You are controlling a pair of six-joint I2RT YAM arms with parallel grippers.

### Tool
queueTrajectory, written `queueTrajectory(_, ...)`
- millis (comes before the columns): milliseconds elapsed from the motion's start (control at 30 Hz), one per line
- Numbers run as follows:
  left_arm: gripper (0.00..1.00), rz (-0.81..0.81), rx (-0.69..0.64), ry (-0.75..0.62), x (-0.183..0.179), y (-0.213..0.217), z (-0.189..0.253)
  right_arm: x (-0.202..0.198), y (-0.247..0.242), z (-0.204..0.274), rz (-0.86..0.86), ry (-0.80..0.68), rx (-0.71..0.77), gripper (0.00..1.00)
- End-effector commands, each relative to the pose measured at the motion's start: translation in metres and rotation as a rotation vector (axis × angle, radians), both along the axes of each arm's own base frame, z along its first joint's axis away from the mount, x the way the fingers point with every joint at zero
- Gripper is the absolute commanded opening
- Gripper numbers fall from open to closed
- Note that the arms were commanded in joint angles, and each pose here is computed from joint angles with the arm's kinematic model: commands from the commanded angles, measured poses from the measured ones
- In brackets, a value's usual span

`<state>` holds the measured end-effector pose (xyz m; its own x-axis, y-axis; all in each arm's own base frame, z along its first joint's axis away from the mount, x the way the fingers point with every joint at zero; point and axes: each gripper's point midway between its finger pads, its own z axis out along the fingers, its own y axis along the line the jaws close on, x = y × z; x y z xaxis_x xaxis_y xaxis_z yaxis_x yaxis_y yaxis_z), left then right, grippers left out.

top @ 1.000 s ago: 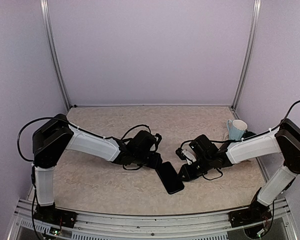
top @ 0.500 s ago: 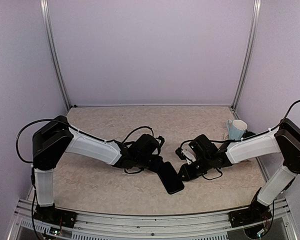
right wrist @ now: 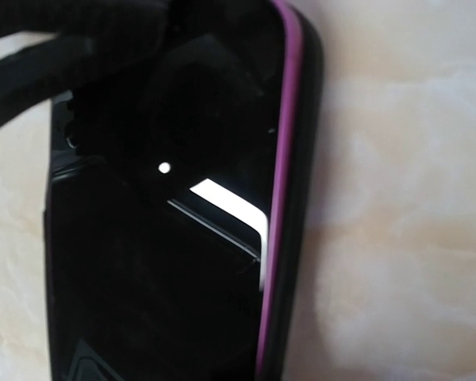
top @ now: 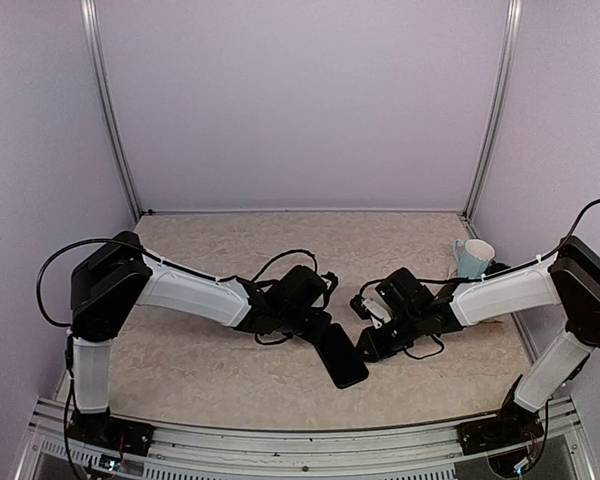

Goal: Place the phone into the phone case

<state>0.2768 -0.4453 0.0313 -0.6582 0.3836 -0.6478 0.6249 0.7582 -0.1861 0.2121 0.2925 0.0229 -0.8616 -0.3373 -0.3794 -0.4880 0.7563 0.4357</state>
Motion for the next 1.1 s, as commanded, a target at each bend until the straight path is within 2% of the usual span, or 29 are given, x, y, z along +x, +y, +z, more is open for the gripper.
queueTrajectory(0,0.16,-0.252,0.205,0.350,-0.111,0.018,-0.091,-0.012,-0.037,-0.041,-0.044,0.051,-0.216,0.16)
queueTrajectory(367,0.14,-0.268,0.317,0.399,-0.133,0.042,-0.130,0.019,-0.004,0.006,-0.045,-0.015,-0.066,0.24)
queueTrajectory(567,0.14,-0.249,0.329,0.407,-0.141,0.054,-0.133,0.041,0.009,0.032,-0.045,-0.041,0.042,0.26)
queueTrajectory(733,0.14,-0.246,0.342,0.426,-0.149,0.066,-0.134,0.050,0.016,0.040,-0.035,-0.044,0.073,0.27)
queueTrajectory(800,0.14,-0.242,0.334,0.412,-0.147,0.066,-0.129,0.051,0.018,0.037,-0.028,-0.033,0.080,0.26)
queueTrajectory(1067,0.14,-0.232,0.326,0.373,-0.141,0.064,-0.127,0.051,0.032,0.016,0.005,0.028,0.106,0.09)
